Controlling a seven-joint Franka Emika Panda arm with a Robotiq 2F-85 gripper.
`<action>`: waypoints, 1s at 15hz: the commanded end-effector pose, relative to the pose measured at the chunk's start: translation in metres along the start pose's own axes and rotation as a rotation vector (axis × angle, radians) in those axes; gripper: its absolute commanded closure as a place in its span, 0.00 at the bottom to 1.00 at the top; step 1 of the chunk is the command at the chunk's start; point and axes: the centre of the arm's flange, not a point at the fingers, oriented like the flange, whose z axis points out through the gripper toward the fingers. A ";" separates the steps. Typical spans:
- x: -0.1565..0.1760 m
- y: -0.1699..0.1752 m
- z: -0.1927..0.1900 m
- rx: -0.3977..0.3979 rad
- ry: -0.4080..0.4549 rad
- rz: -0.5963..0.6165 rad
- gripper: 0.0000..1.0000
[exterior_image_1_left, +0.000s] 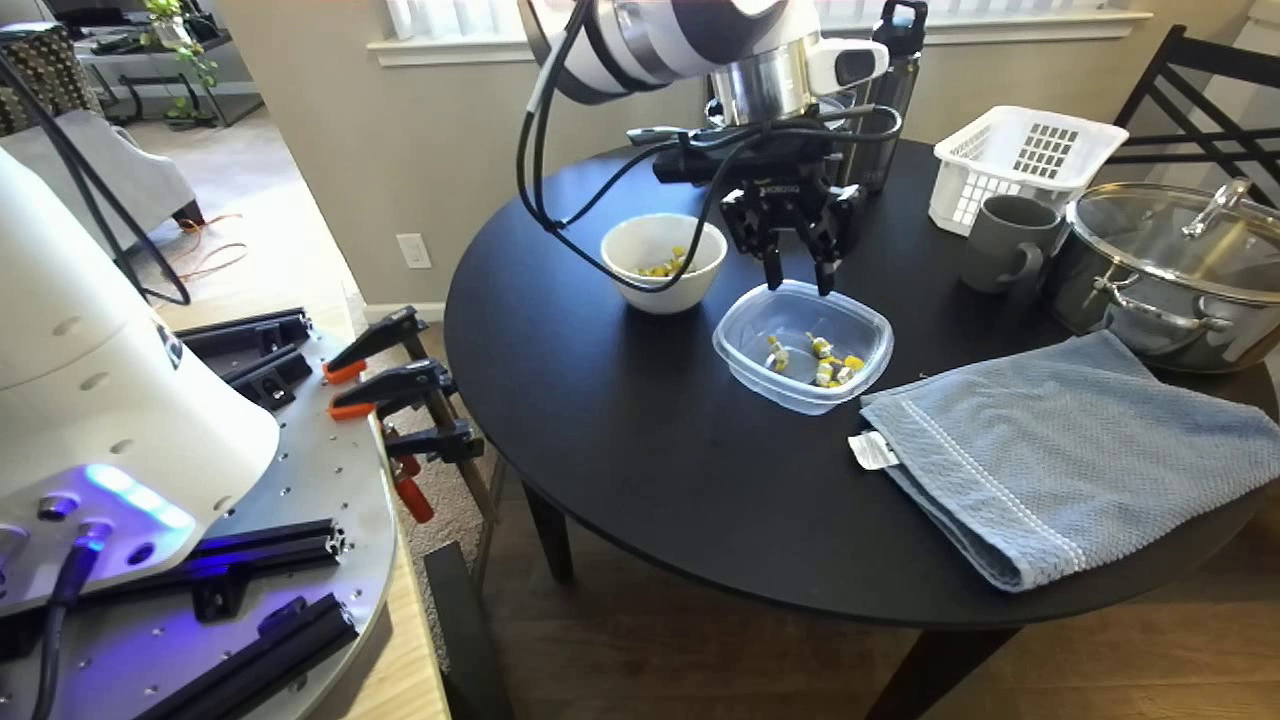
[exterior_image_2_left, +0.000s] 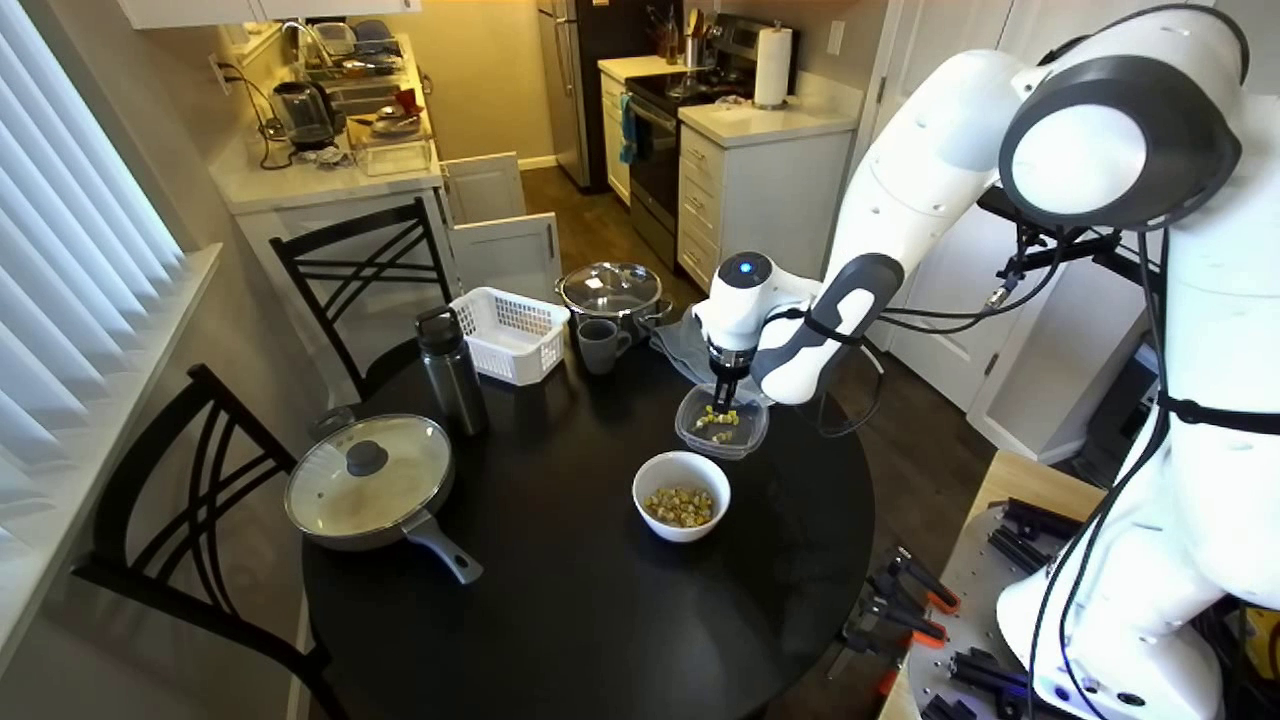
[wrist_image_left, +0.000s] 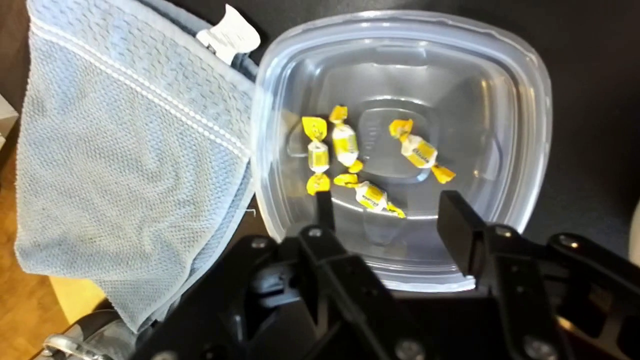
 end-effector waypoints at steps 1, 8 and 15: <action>0.003 -0.045 -0.010 0.092 0.010 -0.020 0.11; 0.036 -0.162 -0.047 0.291 0.081 -0.149 0.00; 0.031 -0.172 -0.026 0.326 0.019 -0.149 0.00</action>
